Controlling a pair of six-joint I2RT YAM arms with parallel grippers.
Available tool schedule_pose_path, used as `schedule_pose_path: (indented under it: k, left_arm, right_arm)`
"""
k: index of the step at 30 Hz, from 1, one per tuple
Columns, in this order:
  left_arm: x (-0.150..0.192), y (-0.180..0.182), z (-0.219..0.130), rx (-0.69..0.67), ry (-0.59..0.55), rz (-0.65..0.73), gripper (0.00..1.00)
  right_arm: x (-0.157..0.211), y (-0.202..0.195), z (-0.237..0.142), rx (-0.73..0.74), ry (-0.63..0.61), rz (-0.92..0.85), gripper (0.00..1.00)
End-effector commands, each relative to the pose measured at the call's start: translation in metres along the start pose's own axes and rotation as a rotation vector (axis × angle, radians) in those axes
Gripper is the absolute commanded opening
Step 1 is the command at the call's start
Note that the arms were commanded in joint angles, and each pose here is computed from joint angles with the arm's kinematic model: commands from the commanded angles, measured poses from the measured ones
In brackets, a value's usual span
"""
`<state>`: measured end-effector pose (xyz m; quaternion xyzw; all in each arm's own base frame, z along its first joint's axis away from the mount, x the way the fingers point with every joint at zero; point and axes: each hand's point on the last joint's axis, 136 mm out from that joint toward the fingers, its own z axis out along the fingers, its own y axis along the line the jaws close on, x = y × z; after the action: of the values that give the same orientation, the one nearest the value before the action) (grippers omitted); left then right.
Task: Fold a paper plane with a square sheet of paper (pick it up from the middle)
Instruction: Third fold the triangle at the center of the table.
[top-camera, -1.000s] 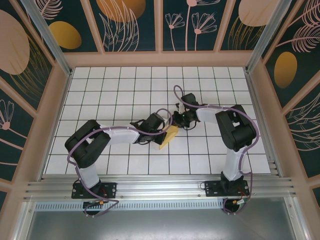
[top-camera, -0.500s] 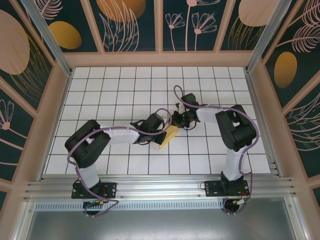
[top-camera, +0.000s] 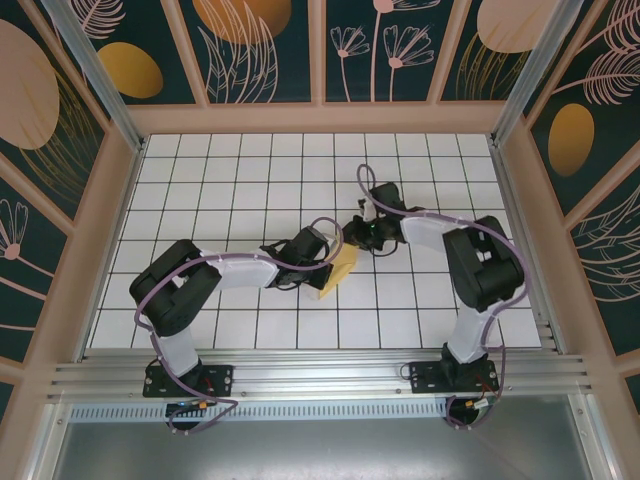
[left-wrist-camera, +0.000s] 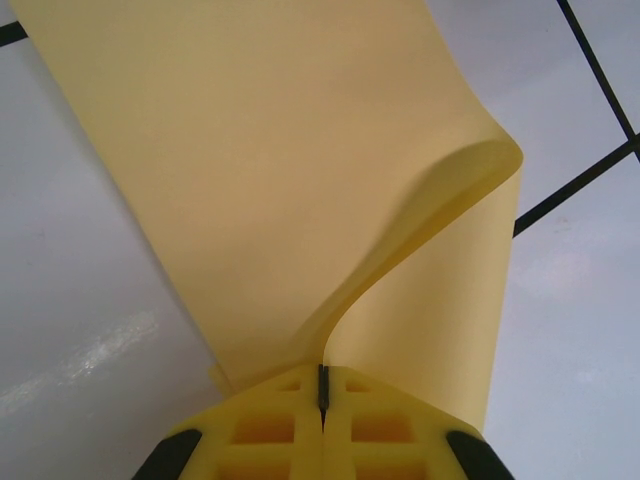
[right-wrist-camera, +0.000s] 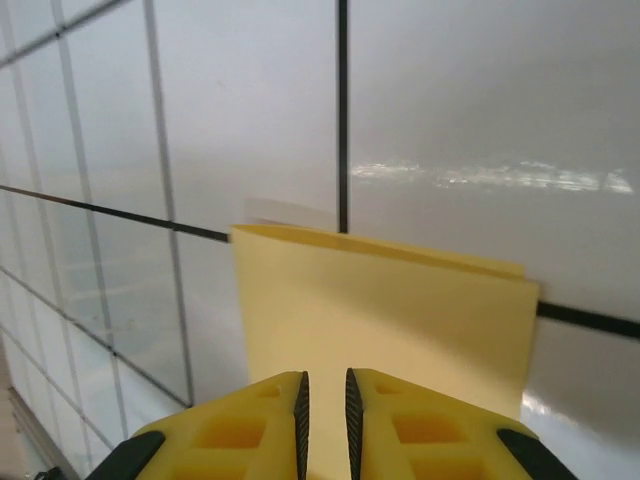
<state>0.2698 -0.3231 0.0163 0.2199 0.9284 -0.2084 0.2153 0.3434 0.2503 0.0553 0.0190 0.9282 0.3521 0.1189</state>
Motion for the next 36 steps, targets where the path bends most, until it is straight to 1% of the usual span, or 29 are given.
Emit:
schedule_pose_path:
  k: [1,8,12,16,20,24,33,36]
  left_arm:
    - [0.007,0.009,0.002,-0.031,0.020,0.006,0.02]
    - [0.000,0.008,-0.001,-0.030,-0.004,0.003,0.01]
    - [-0.002,0.007,-0.002,-0.028,-0.008,0.005,0.01]
    - [-0.001,0.007,-0.002,-0.029,-0.004,0.007,0.02]
    - [0.001,0.008,-0.002,-0.033,0.001,0.011,0.01]
    - [0.000,0.009,-0.003,-0.041,-0.001,0.013,0.01]
    - [0.000,0.010,-0.003,-0.043,-0.001,0.017,0.01]
    - [0.001,0.010,-0.003,-0.042,0.002,0.020,0.01]
  right_arm:
    - [-0.004,0.015,-0.029,-0.054,-0.084,0.006,0.21]
    - [0.039,0.014,-0.042,-0.171,-0.092,0.070,0.09]
    - [0.060,0.017,-0.039,-0.229,-0.074,0.095,0.05]
    - [0.071,0.024,-0.028,-0.251,-0.049,0.095,0.05]
    - [0.074,0.025,-0.017,-0.236,-0.030,0.090,0.05]
    - [0.079,0.019,-0.010,-0.211,-0.014,0.100,0.05]
    - [0.085,0.011,0.002,-0.209,0.022,0.107,0.06]
    - [0.086,0.003,0.007,-0.181,0.026,0.112,0.06]
